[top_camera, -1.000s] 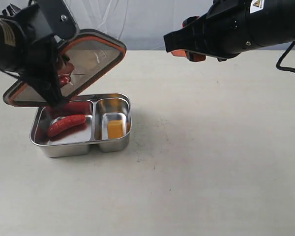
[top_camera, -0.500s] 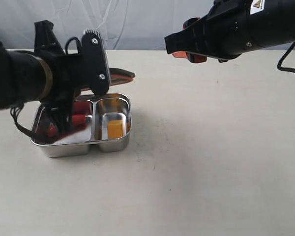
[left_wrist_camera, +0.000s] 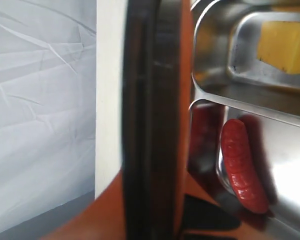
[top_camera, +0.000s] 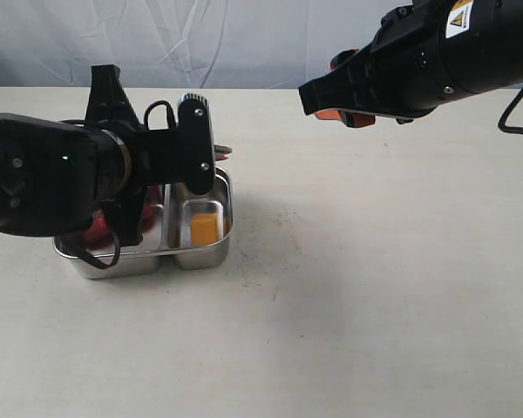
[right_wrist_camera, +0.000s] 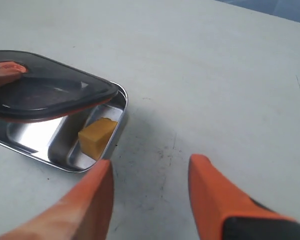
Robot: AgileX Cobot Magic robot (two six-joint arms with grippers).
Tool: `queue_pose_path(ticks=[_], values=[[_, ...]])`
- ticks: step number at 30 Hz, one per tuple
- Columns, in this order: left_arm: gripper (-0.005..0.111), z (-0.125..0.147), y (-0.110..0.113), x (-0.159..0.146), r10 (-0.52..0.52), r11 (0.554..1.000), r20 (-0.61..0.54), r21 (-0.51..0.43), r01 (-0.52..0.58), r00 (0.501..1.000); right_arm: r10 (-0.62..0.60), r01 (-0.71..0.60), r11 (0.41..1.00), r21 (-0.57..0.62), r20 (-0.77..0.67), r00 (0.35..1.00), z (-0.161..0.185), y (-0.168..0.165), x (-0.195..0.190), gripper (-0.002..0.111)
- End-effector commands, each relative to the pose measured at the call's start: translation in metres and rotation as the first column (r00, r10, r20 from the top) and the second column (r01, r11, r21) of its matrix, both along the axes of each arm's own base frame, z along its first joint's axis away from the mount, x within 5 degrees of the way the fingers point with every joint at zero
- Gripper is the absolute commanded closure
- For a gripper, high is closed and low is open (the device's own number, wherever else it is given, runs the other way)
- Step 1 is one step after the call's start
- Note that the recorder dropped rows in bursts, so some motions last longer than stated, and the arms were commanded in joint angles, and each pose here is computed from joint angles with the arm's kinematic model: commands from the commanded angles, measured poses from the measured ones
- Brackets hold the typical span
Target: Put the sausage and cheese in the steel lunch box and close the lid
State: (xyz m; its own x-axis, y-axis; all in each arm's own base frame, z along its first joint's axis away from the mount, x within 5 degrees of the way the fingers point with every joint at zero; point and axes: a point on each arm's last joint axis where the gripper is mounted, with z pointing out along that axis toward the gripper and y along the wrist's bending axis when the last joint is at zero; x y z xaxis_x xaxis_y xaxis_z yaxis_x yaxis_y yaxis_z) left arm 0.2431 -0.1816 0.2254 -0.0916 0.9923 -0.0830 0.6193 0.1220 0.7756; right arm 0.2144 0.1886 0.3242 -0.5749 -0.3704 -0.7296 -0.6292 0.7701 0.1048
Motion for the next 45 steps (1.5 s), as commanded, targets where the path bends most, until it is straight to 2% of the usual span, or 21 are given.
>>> queue_pose_path(ticks=[1, 9, 13, 16, 24, 29, 36, 39, 45], values=[[0.107, -0.009, -0.002, 0.001, 0.002, 1.0, -0.012, 0.025, -0.001, 1.0, -0.003, 0.003, 1.0, -0.009, 0.014, 1.0, 0.001, -0.003, 0.0, 0.062], [0.107, -0.019, -0.004, -0.001, 0.027, 1.0, -0.063, 0.015, -0.026, 0.998, -0.002, 0.002, 1.0, -0.015, 0.006, 1.0, 0.0, -0.003, 0.0, 0.062], [0.107, -0.035, -0.007, -0.016, -0.015, 0.998, -0.105, 0.054, 0.021, 0.994, -0.002, 0.002, 1.0, -0.017, 0.0, 1.0, 0.0, -0.003, -0.001, 0.062], [0.107, -0.047, -0.004, -0.019, 0.01, 0.997, -0.144, 0.079, 0.002, 0.989, -0.003, 0.003, 1.0, -0.011, -0.006, 1.0, 0.0, -0.004, -0.002, 0.062], [0.106, -0.054, -0.004, -0.024, 0.032, 0.999, -0.207, 0.026, -0.027, 0.978, -0.003, 0.003, 1.0, -0.012, -0.011, 1.0, 0.0, -0.004, -0.002, 0.062], [0.091, -0.057, -0.007, -0.027, 0.036, 0.999, -0.252, -0.031, -0.045, 0.967, -0.003, 0.003, 1.0, -0.012, -0.011, 1.0, 0.0, -0.004, -0.002, 0.062], [0.064, -0.059, -0.007, -0.031, 0.077, 0.994, -0.298, -0.053, -0.097, 0.951, -0.003, 0.003, 1.0, -0.012, -0.011, 1.0, 0.0, -0.004, -0.002, 0.062], [0.06, -0.06, -0.007, -0.032, 0.088, 0.992, -0.309, -0.061, -0.111, 0.947, -0.003, 0.003, 1.0, -0.011, -0.012, 1.0, 0.0, -0.003, -0.002, 0.062], [0.059, -0.06, -0.006, -0.032, 0.091, 0.992, -0.308, -0.056, -0.114, 0.947, -0.002, 0.002, 1.0, -0.017, -0.02, 1.0, -0.001, -0.004, -0.002, 0.062]])
